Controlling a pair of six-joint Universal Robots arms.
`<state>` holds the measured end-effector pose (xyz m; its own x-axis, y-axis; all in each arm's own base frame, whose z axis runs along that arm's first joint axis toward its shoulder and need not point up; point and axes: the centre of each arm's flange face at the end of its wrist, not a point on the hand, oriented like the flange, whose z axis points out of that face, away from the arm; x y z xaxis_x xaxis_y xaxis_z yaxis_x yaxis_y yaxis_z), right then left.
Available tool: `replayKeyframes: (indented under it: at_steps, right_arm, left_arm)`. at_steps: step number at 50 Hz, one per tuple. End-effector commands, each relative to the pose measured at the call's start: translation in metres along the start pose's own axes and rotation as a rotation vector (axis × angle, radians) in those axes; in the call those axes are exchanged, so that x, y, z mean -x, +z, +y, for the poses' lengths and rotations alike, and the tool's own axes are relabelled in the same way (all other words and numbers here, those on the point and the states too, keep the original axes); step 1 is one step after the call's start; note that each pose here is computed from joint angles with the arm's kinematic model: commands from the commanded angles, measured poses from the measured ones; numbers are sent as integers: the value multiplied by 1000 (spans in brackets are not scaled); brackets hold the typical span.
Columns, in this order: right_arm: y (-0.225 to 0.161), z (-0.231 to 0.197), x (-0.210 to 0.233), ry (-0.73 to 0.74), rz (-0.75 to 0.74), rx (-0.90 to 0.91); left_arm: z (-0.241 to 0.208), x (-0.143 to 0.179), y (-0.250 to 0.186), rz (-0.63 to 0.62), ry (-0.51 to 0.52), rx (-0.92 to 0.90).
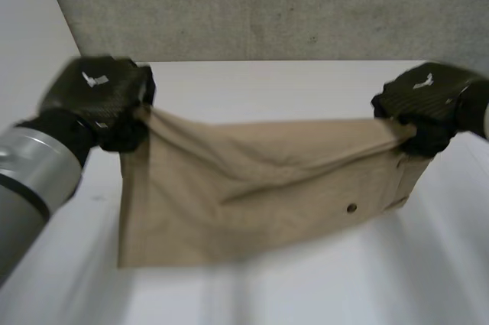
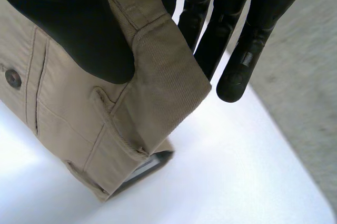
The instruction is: Fold the shorts.
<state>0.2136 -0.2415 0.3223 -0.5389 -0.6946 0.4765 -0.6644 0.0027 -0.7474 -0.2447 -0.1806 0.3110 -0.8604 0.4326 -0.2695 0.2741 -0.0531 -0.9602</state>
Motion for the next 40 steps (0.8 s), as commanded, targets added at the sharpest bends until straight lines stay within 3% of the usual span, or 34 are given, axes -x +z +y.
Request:
replayKeyframes:
  at_steps: [1, 5, 9, 14, 19, 25, 30, 40]
  right_arm:
    - [68, 32, -6, 35, 0, 30]
    - [98, 19, -28, 60, 149, -66]
    - [118, -26, -48, 29, 332, -293]
    - [107, -95, -82, -57, 588, -701]
    - [87, -124, -87, -71, 684, -902]
    - [89, -116, -78, -55, 653, -879]
    - [109, -89, -61, -36, 579, -784]
    - [170, -3, -1, 22, 318, -477]
  left_arm:
    - [45, -14, 57, 25, 22, 130]
    - [35, -7, 101, -27, 48, 24]
    - [-16, 20, 137, -149, 98, -241]
    - [-96, 43, 148, -294, 116, -628]
    - [-132, 48, 140, -378, 92, -876]
    - [-117, 46, 128, -362, 94, -824]
    - [-77, 38, 132, -321, 77, -683]
    - [59, 21, 138, -237, 8, -187]
